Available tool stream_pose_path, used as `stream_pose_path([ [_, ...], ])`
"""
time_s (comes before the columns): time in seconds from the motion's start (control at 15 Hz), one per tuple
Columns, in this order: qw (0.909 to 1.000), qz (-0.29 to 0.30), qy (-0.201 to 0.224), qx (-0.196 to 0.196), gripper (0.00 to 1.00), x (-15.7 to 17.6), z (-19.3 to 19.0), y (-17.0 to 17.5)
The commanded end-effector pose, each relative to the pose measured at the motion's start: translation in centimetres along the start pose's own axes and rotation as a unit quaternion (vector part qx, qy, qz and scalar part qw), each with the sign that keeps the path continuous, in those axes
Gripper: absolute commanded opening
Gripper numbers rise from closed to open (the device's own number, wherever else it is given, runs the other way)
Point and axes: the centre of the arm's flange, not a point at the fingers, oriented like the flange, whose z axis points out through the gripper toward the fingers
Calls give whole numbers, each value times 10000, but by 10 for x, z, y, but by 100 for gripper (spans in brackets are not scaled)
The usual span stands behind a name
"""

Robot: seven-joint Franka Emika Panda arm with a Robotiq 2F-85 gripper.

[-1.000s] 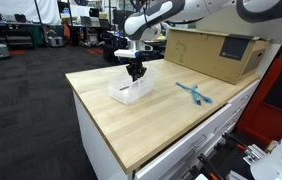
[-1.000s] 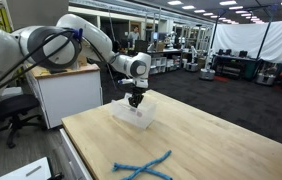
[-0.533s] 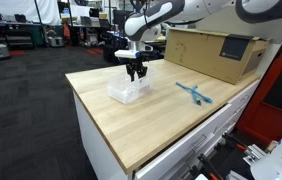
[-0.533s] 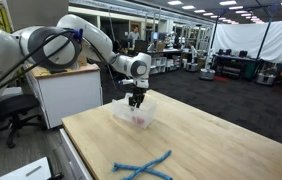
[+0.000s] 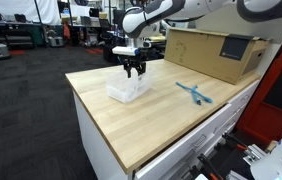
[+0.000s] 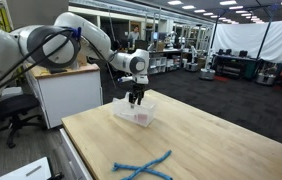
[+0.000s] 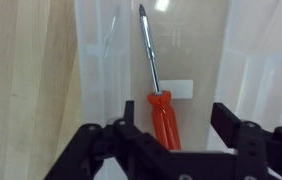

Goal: Put the screwdriver into the plastic box

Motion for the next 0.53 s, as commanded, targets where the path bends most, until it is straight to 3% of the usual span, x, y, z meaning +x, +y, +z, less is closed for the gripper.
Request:
stream_pose_path([
  [0.0,9997,-146,106,185,55,-5,-14,-2],
  [0.13,9995,-140,94,254,46,-7,-17,-5],
  [0.47,9994,-34,80,342,9,-4,-34,4],
])
